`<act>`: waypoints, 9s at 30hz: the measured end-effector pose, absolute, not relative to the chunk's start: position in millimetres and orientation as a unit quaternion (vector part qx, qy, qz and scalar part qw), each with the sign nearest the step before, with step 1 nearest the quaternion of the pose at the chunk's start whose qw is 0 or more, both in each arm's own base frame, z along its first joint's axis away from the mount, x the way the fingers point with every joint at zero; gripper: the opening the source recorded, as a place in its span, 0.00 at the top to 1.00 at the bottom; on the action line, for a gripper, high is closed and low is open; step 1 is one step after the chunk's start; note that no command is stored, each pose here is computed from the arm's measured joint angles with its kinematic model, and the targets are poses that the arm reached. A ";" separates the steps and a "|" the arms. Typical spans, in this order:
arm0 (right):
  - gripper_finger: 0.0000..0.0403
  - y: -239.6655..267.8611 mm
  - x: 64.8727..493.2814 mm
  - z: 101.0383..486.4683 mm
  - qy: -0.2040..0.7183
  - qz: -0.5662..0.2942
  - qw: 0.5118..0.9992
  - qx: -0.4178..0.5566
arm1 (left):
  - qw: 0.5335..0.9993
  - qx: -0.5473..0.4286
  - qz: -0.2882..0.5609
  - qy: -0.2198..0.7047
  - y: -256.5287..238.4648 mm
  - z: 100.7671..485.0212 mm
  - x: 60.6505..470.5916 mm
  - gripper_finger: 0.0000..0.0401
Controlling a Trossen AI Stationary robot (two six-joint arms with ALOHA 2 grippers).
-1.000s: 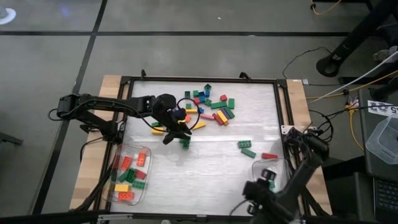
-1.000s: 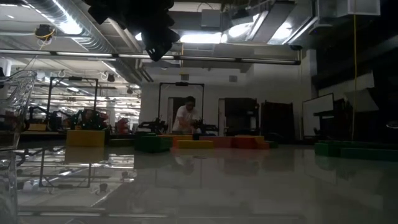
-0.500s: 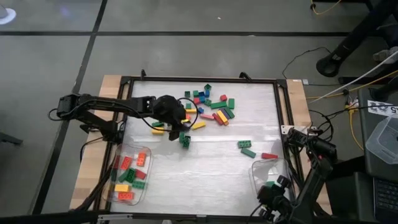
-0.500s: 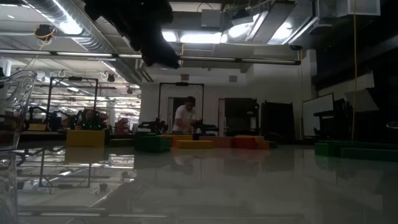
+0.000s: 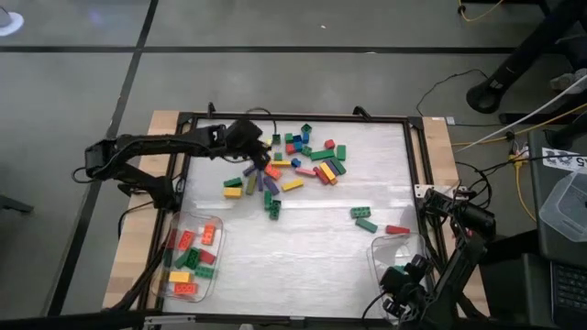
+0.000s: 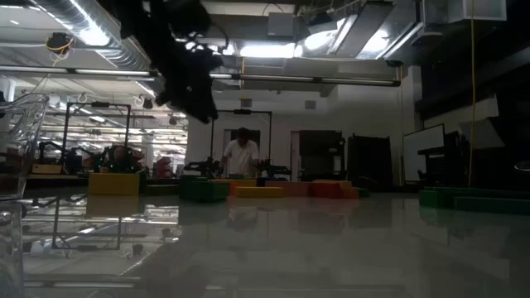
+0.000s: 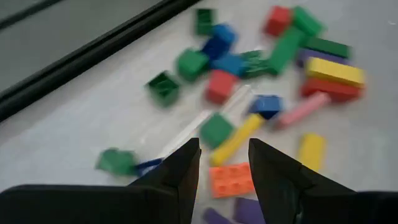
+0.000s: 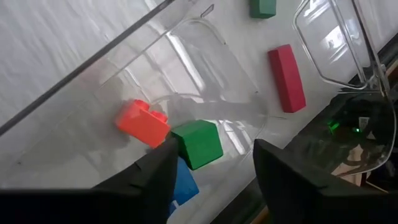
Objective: Sort blocks by size
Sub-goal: Put the small blue game piece into the right transparent bin
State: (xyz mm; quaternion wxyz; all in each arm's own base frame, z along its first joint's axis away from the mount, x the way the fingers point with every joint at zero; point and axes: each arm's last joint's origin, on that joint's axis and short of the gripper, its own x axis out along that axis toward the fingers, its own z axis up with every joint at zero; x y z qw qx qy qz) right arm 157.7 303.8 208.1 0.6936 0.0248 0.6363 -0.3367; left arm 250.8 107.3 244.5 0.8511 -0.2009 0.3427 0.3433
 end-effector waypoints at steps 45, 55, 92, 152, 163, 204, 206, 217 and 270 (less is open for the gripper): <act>0.41 303.0 160.3 208.2 0.614 -0.335 0.715 0.016 | 0.714 -0.313 0.389 0.491 167.7 146.8 249.5 0.77; 0.41 298.8 163.4 216.6 0.640 -0.326 0.695 0.033 | 0.748 -0.309 0.329 0.487 169.4 164.5 257.9 0.84; 0.41 283.3 182.2 257.8 0.311 -0.253 0.911 -0.101 | 0.878 -0.282 -0.089 0.376 0.9 311.2 260.9 0.81; 0.41 219.7 274.5 346.0 0.282 -0.227 0.866 -0.345 | 0.984 -0.087 -0.138 0.076 -9.9 329.4 327.6 0.79; 0.41 152.1 204.8 342.5 0.146 -0.365 0.894 -0.215 | 0.986 -0.060 -0.129 0.087 -3.1 336.1 316.0 0.79; 0.41 132.4 305.4 241.9 0.019 -0.072 0.966 -0.249 | 0.942 -0.225 -0.100 0.229 -12.6 312.4 309.9 0.79; 0.41 132.1 305.4 242.4 0.018 -0.076 0.964 -0.256 | 0.943 -0.224 -0.098 0.228 -14.8 312.4 310.1 0.79; 0.41 132.1 304.9 255.3 -0.044 -0.097 0.960 -0.261 | 0.962 -0.179 -0.103 0.177 -32.3 321.1 312.5 0.79; 0.49 118.3 318.7 277.9 -0.121 -0.058 0.942 -0.309 | 0.970 -0.178 -0.113 0.117 -42.3 332.4 314.5 0.79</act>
